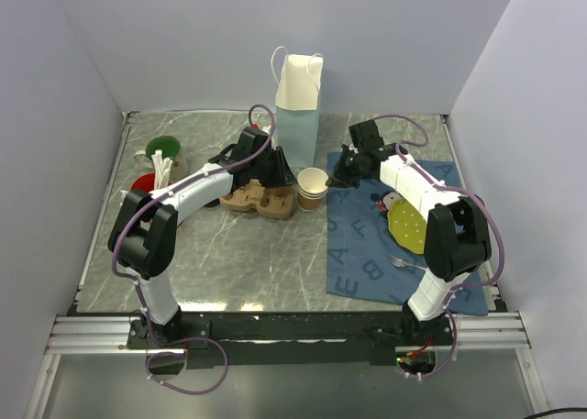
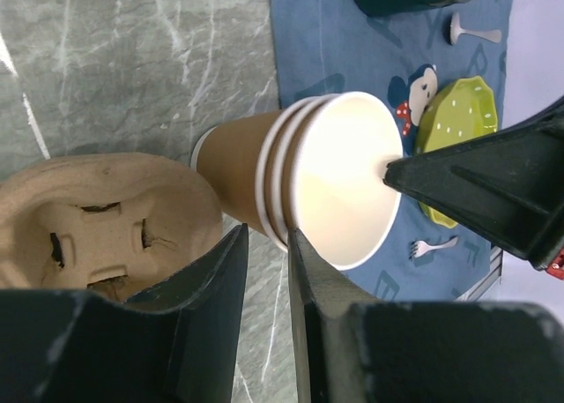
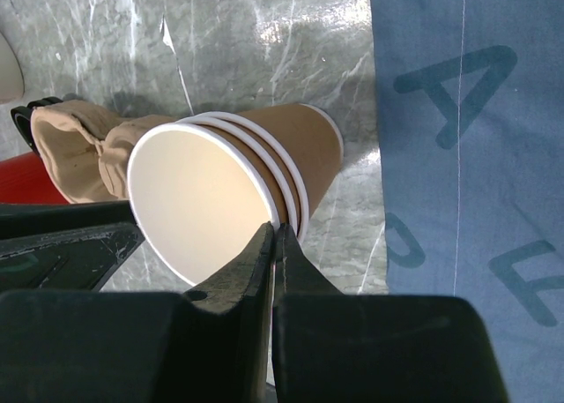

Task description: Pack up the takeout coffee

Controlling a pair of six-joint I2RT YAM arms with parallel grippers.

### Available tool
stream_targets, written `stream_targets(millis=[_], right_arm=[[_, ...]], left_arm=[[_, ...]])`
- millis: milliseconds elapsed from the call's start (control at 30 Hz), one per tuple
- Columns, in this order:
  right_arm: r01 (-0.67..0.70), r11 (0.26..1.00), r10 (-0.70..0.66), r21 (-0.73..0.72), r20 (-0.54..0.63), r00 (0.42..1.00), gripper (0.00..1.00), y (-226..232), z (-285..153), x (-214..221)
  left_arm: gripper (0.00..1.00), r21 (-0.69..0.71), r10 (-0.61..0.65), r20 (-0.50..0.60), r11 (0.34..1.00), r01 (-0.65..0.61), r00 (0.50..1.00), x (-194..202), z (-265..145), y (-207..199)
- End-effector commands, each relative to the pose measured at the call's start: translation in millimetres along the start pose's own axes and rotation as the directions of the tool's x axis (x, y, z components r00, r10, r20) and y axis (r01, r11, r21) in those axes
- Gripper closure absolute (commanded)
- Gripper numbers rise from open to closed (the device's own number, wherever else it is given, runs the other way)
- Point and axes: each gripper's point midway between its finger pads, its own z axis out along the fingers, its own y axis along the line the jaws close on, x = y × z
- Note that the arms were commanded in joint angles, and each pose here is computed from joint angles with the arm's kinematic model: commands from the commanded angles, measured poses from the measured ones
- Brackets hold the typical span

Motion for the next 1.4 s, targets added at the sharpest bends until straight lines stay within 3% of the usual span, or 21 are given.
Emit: stream_targets(millis=[0, 433, 1033, 1233, 1367], right_arm=[[0.008, 0.999, -0.007, -0.043, 0.043, 0.999, 1.0, 14.8, -16.9, -10.2], [0.007, 0.999, -0.004, -0.048, 0.043, 0.999, 1.0, 15.7, -17.4, -10.8], [0.008, 0.999, -0.006, -0.049, 0.032, 0.999, 1.0, 15.0, -16.3, -8.6], [0.09, 0.996, -0.091, 0.017, 0.071, 0.993, 0.73, 16.7, -35.0, -19.7], [0.225, 0.973, -0.229, 0.048, 0.12, 0.966, 0.66, 28.8, -49.7, -34.9]], left_arm=[[0.69, 0.013, 0.0, 0.064, 1.0, -0.001, 0.998, -16.6, -18.8, -18.0], [0.68, 0.069, -0.023, 0.03, 0.997, 0.021, 0.999, -8.7, -7.5, -22.0], [0.69, 0.008, -0.029, 0.004, 1.0, 0.029, 1.0, 4.3, 3.1, -1.3], [0.68, 0.036, -0.013, 0.016, 0.999, 0.012, 1.0, -2.3, -4.3, -12.3], [0.68, 0.022, -0.002, 0.025, 1.0, 0.001, 1.0, -4.9, -6.8, -11.3]])
